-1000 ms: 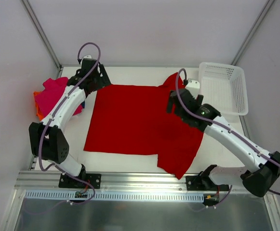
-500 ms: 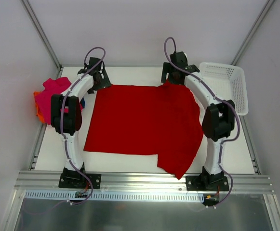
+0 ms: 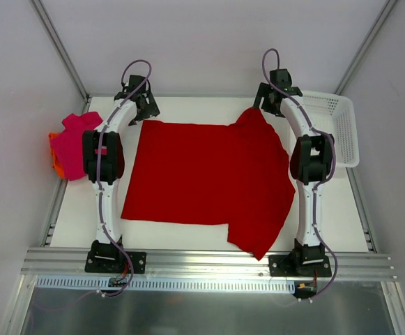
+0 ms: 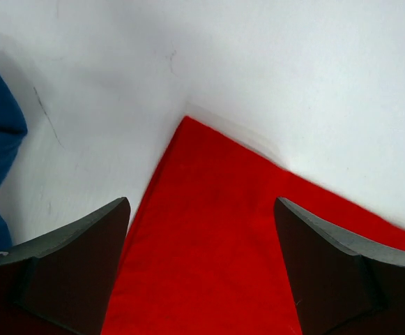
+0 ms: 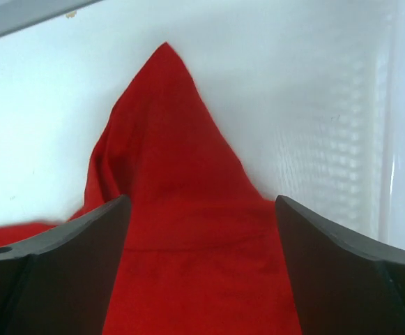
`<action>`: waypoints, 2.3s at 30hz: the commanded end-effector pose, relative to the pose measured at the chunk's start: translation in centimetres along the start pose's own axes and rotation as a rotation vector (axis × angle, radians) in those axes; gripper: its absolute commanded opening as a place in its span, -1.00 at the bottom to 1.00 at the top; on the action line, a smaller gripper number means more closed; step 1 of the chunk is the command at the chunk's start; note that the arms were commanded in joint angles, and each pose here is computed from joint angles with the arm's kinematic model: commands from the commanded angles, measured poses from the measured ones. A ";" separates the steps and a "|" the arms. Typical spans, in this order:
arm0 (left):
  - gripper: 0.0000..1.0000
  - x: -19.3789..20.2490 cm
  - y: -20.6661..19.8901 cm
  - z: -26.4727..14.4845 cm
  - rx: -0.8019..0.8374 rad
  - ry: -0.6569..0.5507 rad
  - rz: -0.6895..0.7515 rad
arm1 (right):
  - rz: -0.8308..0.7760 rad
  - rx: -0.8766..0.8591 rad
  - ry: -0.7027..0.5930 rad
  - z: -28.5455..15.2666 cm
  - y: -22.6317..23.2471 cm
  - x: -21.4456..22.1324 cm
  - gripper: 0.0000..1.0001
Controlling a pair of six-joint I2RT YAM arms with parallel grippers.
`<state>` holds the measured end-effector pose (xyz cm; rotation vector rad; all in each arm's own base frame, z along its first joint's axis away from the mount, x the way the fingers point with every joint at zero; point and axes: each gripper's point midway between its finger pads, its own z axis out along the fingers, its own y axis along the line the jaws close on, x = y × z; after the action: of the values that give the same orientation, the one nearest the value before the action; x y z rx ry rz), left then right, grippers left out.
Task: Fold and stack the t-shirts
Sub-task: Flatten the tshirt out, then fold the tshirt
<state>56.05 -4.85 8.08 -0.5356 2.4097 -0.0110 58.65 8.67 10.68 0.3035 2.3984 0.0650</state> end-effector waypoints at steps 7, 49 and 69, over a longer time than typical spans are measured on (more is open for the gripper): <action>0.70 -0.1 1.0 1.5 0.003 0.030 -0.012 | 0.092 -0.107 -0.036 2.9 2.6 -1.7 0.79; 0.23 0.3 1.7 4.5 0.094 0.112 -0.098 | 0.123 -0.232 -0.044 7.2 4.4 -0.7 -0.54; 0.45 -0.7 -0.9 5.3 0.220 0.132 -0.154 | 0.138 -0.373 -0.049 6.4 8.4 -0.6 0.26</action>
<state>59.39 -4.10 3.81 -0.6132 2.4620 -0.2873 64.23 14.59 5.19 0.3226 2.3173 0.4655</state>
